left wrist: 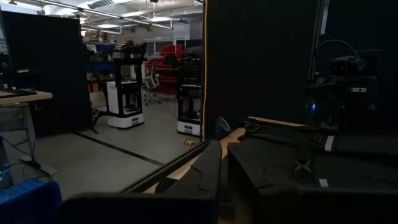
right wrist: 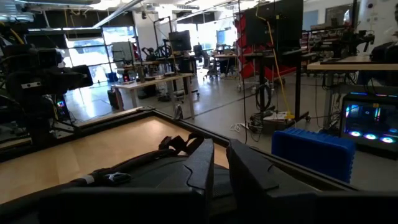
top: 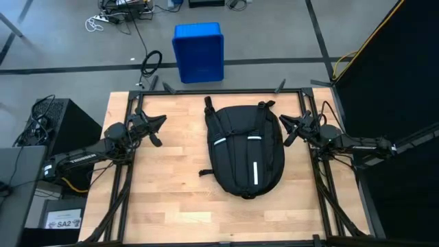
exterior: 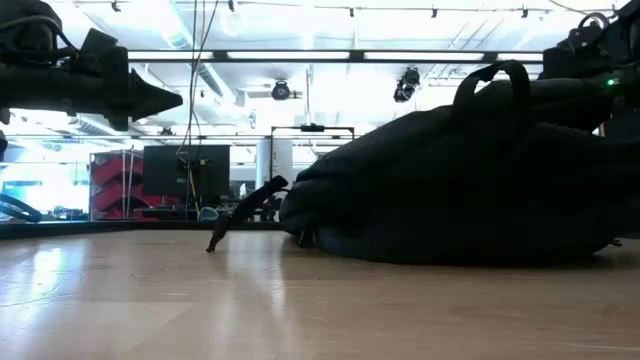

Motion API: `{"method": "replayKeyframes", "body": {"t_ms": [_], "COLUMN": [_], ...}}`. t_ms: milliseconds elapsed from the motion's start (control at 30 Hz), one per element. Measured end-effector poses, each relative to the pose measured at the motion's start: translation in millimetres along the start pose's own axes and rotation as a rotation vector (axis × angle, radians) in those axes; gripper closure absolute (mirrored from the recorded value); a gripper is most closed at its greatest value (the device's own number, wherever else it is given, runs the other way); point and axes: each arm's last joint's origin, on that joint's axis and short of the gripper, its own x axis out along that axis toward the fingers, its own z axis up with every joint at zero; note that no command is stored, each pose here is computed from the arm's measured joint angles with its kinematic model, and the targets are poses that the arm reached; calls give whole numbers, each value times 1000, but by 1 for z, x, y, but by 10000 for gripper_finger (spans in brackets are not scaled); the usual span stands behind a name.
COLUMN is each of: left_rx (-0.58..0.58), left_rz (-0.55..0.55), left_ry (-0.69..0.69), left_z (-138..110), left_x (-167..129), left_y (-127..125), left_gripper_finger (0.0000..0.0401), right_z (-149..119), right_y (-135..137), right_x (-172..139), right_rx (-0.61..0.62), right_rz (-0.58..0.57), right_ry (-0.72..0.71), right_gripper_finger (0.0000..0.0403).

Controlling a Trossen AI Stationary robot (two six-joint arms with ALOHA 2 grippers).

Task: Unpack backpack

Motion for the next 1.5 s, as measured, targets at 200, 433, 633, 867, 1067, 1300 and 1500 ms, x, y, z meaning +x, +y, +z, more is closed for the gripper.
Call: {"method": "replayKeyframes", "body": {"t_ms": [200,433,633,867,1067,1300,1500], "left_rx": [0,0,0,0,0,0,0], "left_rz": [0,0,0,0,0,0,0], "left_ry": [0,0,0,0,0,0,0], "left_z": [0,0,0,0,0,0,0], "left_x": [0,0,0,0,0,0,0], "left_y": [0,0,0,0,0,0,0], "left_gripper_finger": [401,401,401,401,401,401,401], "right_z": [0,0,0,0,0,0,4], "right_y": [0,0,0,0,0,0,0], "right_x": [0,0,0,0,0,0,0], "right_rx": [0,0,0,0,0,0,53], "right_rz": [0,0,0,0,0,0,4], "right_ry": [0,0,0,0,0,0,-32], "right_gripper_finger": [370,366,371,378,373,367,370]}}
